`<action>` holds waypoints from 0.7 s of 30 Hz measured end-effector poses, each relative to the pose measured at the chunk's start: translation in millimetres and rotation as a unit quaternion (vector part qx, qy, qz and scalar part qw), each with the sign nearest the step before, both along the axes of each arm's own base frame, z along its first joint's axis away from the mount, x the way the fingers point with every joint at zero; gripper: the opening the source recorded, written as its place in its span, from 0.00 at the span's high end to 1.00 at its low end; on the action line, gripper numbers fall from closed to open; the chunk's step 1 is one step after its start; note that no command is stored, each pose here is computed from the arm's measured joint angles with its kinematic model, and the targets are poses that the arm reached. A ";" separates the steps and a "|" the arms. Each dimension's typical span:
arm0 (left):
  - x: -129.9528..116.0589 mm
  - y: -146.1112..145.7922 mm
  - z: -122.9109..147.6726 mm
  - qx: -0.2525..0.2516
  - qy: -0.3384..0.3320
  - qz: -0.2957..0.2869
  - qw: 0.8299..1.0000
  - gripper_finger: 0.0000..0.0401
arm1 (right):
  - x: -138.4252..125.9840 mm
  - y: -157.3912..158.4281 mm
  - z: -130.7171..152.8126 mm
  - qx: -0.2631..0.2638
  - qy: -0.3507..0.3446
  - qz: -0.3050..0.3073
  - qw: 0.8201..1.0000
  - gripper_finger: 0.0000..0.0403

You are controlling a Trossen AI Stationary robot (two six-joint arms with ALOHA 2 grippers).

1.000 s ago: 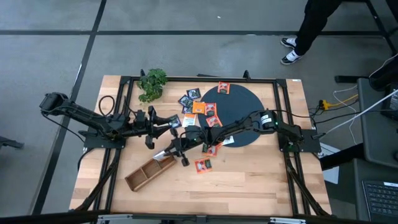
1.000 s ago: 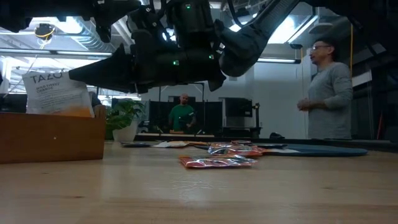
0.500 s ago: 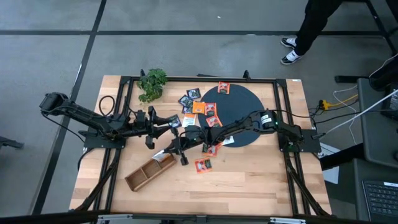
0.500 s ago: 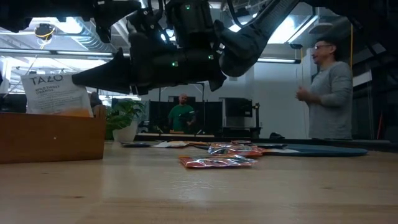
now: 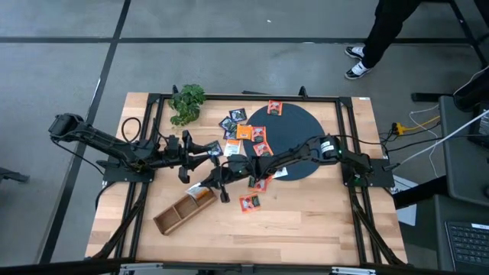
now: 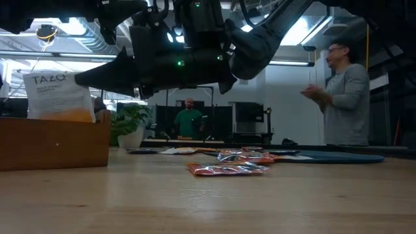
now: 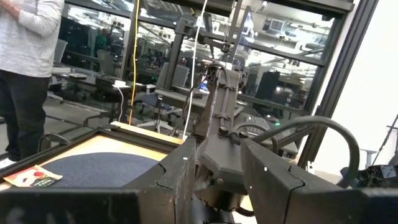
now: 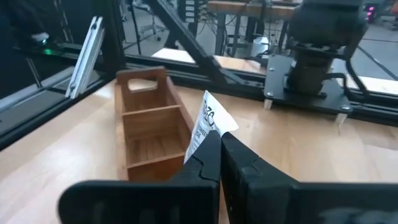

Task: Pick & Place Tea
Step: Put the white tea bag into the right section of the wooden organizer

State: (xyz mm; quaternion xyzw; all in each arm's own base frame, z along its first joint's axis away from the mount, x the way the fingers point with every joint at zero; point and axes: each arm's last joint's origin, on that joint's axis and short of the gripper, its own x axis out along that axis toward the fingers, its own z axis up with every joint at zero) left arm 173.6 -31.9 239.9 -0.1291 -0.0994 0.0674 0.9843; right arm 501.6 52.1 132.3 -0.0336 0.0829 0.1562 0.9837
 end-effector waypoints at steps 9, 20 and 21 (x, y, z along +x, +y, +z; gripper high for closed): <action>0.0 0.0 0.1 0.000 0.000 0.000 1.000 0.69 | -2.1 9.9 -3.3 -0.022 0.005 -0.018 1.000 0.99; 0.0 -0.2 0.0 0.000 0.000 -0.002 1.000 0.69 | -4.0 9.4 -10.8 -0.026 0.046 -0.019 0.998 0.92; 0.0 -0.2 0.0 0.000 0.000 -0.002 1.000 0.69 | -3.9 9.4 -10.4 -0.026 0.044 -0.019 0.998 0.91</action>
